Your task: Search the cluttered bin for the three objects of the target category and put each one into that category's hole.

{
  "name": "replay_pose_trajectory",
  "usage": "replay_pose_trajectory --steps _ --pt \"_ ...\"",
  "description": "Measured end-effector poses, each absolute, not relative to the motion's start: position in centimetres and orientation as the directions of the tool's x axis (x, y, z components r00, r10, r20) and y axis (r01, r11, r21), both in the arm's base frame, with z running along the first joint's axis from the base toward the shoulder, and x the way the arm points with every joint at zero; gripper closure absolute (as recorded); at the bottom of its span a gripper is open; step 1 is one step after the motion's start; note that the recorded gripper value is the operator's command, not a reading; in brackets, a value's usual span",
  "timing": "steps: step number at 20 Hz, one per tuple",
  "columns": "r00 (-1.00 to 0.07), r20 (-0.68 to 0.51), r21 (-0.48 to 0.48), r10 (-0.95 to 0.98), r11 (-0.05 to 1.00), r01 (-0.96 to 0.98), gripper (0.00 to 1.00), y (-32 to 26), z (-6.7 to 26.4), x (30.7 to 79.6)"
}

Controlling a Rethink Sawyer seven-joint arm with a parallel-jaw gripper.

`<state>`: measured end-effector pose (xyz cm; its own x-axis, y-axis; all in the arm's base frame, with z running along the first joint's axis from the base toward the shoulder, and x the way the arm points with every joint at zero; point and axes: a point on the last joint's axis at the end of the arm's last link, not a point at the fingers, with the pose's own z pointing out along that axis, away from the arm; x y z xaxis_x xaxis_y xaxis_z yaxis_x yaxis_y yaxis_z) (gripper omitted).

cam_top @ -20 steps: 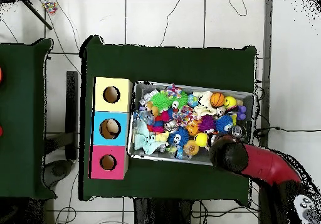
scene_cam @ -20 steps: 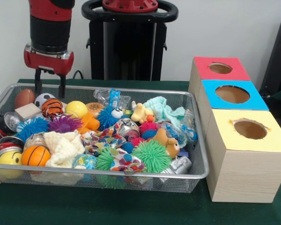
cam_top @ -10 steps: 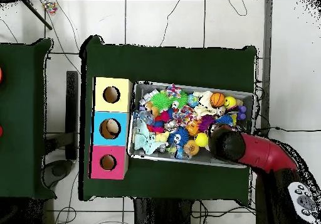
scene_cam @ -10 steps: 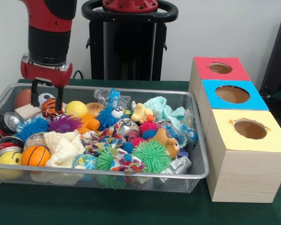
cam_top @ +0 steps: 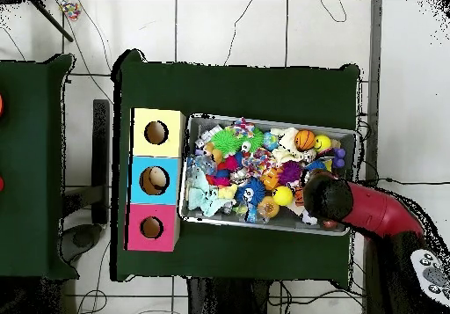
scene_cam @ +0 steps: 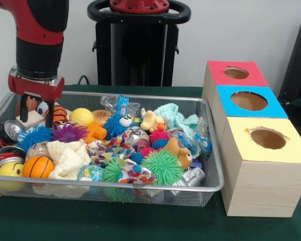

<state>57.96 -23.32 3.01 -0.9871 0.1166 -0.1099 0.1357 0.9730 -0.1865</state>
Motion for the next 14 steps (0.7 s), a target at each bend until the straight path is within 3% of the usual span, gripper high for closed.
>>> replay_pose_trajectory --steps 14 --pt "-0.987 -0.150 -0.284 0.058 0.954 0.100 0.00 -23.4 4.2 58.1"
